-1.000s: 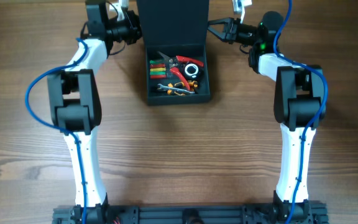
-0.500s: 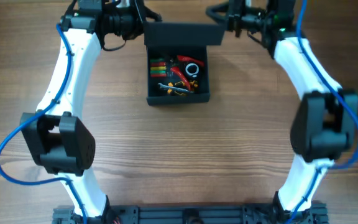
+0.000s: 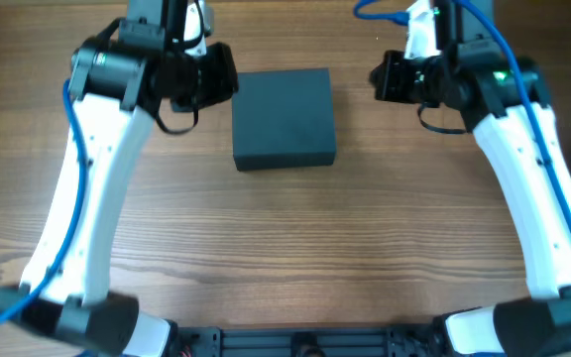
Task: Pack container
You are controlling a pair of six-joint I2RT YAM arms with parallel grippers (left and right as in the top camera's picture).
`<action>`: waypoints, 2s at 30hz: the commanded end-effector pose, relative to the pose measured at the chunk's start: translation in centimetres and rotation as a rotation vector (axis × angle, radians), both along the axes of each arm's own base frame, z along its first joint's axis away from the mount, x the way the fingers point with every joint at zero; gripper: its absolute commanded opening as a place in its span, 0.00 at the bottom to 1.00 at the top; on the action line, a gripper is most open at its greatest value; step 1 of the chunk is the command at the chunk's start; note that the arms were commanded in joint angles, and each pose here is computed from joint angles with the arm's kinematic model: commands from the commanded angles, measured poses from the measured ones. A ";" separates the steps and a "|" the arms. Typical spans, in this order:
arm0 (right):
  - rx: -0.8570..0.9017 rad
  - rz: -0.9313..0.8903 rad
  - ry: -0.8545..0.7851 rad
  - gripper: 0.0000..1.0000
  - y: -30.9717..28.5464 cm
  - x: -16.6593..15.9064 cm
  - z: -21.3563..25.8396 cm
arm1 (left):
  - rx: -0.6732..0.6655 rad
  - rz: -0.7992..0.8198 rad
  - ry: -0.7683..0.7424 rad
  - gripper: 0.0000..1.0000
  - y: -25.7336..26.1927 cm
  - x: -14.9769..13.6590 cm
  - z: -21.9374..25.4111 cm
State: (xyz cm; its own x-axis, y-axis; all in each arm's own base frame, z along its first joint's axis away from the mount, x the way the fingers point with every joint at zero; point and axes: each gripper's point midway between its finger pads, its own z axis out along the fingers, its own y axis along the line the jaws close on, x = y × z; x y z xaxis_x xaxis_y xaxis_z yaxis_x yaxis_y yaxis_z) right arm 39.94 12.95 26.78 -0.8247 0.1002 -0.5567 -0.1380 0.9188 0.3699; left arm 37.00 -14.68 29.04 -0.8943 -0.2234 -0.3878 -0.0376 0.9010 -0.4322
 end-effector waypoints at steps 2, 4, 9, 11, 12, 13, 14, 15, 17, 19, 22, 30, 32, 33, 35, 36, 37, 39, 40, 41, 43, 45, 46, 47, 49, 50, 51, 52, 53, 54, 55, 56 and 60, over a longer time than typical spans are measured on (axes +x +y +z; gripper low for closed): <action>-0.150 -0.007 -0.080 0.04 -2.2 -0.1 1.1 | 0.280 0.082 -0.080 0.04 3.5 -2.0 1.2; -0.149 0.023 -0.057 0.05 -2.0 -0.6 0.5 | 0.327 0.073 -0.022 0.04 3.9 -3.0 0.1; -0.127 0.090 0.016 0.05 -0.9 -0.8 -2.9 | 0.373 0.054 0.070 0.05 3.9 -3.0 -2.6; -0.077 0.134 0.068 0.05 0.4 -0.9 -5.4 | 0.372 0.024 0.065 0.06 3.1 -1.7 -3.8; -0.059 0.153 0.096 0.05 0.9 -1.0 -6.7 | 0.362 -0.011 0.061 0.06 2.4 -0.9 -4.7; -0.047 0.166 0.117 0.05 1.3 -1.0 -7.7 | 0.345 -0.037 0.060 0.06 1.6 -0.2 -5.5; -0.028 0.188 0.151 0.05 2.0 -1.0 -9.2 | 0.320 -0.072 0.065 0.06 0.6 0.6 -6.7; -0.016 0.207 0.175 0.05 2.6 -1.1 -10.2 | 0.298 -0.109 0.080 0.06 -0.5 1.5 -8.4; -0.004 0.266 0.195 0.05 3.8 -1.2 -11.5 | 0.312 -0.114 0.117 0.06 -0.8 2.5 -10.8; -0.001 0.392 0.224 0.05 6.4 -2.0 -13.7 | 0.351 -0.138 0.231 0.05 -1.2 3.3 -16.2; -0.014 0.410 0.249 0.05 7.1 -2.3 -14.9 | 0.372 -0.153 0.295 0.04 -1.2 3.2 -19.0; -0.040 0.404 0.329 0.04 7.1 -2.3 -18.5 | 0.380 -0.177 0.398 0.04 -1.5 2.8 -23.4; -0.044 0.404 0.356 0.04 7.1 -2.4 -19.6 | 0.376 -0.174 0.387 0.04 -1.6 3.1 -23.3; -0.044 0.404 0.364 0.05 7.1 -2.4 -19.9 | 0.374 -0.171 0.381 0.04 -1.5 3.2 -23.2; -0.040 0.406 0.363 0.04 7.2 -2.4 -19.9 | 0.374 -0.167 0.386 0.04 -1.3 3.2 -23.2; -0.036 0.408 0.354 0.05 7.3 -2.3 -19.6 | 0.374 -0.165 0.391 0.04 -1.1 3.1 -23.0; -0.035 0.408 0.343 0.05 7.3 -2.1 -19.2 | 0.373 -0.163 0.386 0.04 -1.0 3.1 -22.7; -0.034 0.414 0.295 0.05 7.5 -1.6 -17.7 | 0.365 -0.155 0.345 0.04 -1.0 3.4 -21.1; -0.034 0.423 0.255 0.05 7.5 -1.2 -16.4 | 0.355 -0.151 0.311 0.05 -1.1 3.7 -19.9; -0.035 0.422 0.217 0.04 7.5 -0.9 -15.0 | 0.344 -0.145 0.273 0.07 -1.1 3.9 -18.4; -0.099 0.370 0.098 0.05 5.9 0.3 -11.1 | 0.336 -0.122 0.184 0.14 -0.7 4.0 -14.7; -0.212 0.264 -0.033 0.04 3.0 1.4 -7.0 | 0.357 -0.081 0.080 0.34 0.6 3.8 -10.4; -0.264 0.203 -0.091 0.04 1.3 1.7 -5.0 | 0.379 -0.052 0.031 0.46 1.6 3.5 -8.4; -0.321 0.123 -0.170 0.05 -0.9 1.9 -2.2 | 0.401 -0.022 -0.005 0.54 2.7 3.2 -6.8; -0.359 0.084 -0.251 0.05 -2.9 1.7 0.7 | 0.439 0.053 -0.072 0.72 5.4 2.4 -3.5; -0.369 0.058 -0.293 0.05 -4.3 1.4 2.4 | 0.446 0.093 -0.094 0.75 6.9 1.9 -2.2; -0.367 0.010 -0.322 0.05 -5.9 0.9 3.9 | 0.443 0.131 -0.107 0.78 8.4 1.3 -1.1; -0.365 -0.024 -0.336 0.05 -7.1 0.6 4.8 | 0.441 0.162 -0.112 0.79 9.7 0.8 -0.4; -0.365 -0.055 -0.345 0.06 -8.2 0.2 5.5 | 0.440 0.193 -0.113 0.79 10.9 0.5 0.1; -0.367 -0.087 -0.350 0.07 -9.4 -0.3 6.1 | 0.442 0.231 -0.110 0.79 12.4 0.1 0.6; -0.367 -0.113 -0.349 0.09 -10.3 -0.7 6.4 | 0.444 0.265 -0.106 0.79 13.7 -0.2 0.8; -0.357 -0.150 -0.343 0.12 -11.2 -1.0 6.7 | 0.444 0.298 -0.097 0.79 14.9 -0.4 0.9; -0.334 -0.213 -0.303 0.47 -12.7 -2.0 6.5 | 0.457 0.358 -0.029 1.00 17.6 -1.5 0.2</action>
